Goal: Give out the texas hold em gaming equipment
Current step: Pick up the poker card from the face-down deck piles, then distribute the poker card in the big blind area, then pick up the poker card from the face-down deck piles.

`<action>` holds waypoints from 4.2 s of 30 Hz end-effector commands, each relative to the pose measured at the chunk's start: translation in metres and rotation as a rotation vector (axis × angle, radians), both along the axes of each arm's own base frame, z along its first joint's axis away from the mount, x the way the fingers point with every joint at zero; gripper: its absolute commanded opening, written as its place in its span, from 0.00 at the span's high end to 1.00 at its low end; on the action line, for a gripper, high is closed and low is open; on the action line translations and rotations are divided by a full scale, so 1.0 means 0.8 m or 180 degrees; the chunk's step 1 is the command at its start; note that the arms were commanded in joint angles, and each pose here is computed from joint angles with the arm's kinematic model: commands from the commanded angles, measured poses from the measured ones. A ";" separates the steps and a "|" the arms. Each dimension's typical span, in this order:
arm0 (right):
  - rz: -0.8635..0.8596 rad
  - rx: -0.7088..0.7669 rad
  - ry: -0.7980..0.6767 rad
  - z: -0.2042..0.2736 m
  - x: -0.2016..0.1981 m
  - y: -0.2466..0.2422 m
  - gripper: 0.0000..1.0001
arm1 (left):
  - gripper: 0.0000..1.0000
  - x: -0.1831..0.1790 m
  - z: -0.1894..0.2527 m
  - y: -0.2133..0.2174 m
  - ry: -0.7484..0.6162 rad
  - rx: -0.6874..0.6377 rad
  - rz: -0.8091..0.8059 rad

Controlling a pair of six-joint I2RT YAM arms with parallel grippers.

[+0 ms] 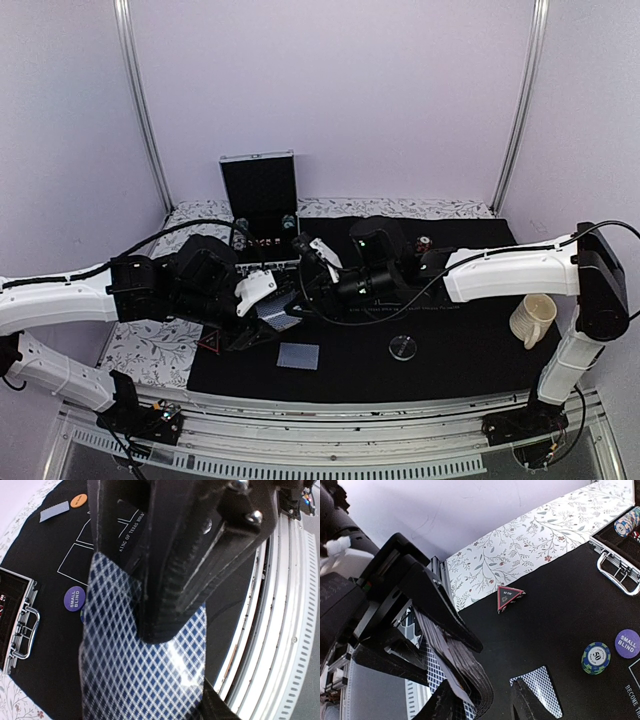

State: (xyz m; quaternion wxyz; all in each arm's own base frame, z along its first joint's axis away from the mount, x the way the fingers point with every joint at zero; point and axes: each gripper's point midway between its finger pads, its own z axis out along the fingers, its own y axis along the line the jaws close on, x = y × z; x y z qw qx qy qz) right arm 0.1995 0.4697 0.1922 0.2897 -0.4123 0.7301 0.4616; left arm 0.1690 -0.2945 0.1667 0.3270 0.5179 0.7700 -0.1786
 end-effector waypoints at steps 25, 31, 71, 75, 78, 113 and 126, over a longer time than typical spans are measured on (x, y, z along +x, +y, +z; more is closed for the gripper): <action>-0.0105 -0.0134 -0.0062 0.020 -0.007 -0.036 0.98 | 0.57 0.006 -0.002 -0.002 -0.0006 -0.0013 0.0017; -0.0230 -0.0087 -0.0107 0.038 -0.002 -0.062 0.98 | 0.57 0.006 -0.002 -0.003 -0.0006 -0.0008 0.0013; -0.2800 0.0084 0.1458 -0.190 0.446 -0.201 0.98 | 0.56 0.003 -0.011 -0.005 0.0064 0.0039 -0.0023; -0.2730 -0.0013 0.1502 -0.200 0.441 -0.199 0.98 | 0.56 0.004 -0.011 -0.004 0.0060 0.0042 -0.0015; -0.2783 -0.0083 0.1427 -0.197 0.442 -0.205 0.89 | 0.56 0.005 -0.012 -0.004 0.0062 0.0054 -0.0012; 0.0204 0.0595 -0.0411 0.049 0.037 -0.031 0.01 | 0.56 0.005 -0.007 -0.005 0.0038 0.0028 -0.0017; 0.0325 0.0596 -0.0058 0.004 0.022 0.020 0.00 | 0.56 0.005 -0.006 -0.004 0.0036 0.0013 -0.0012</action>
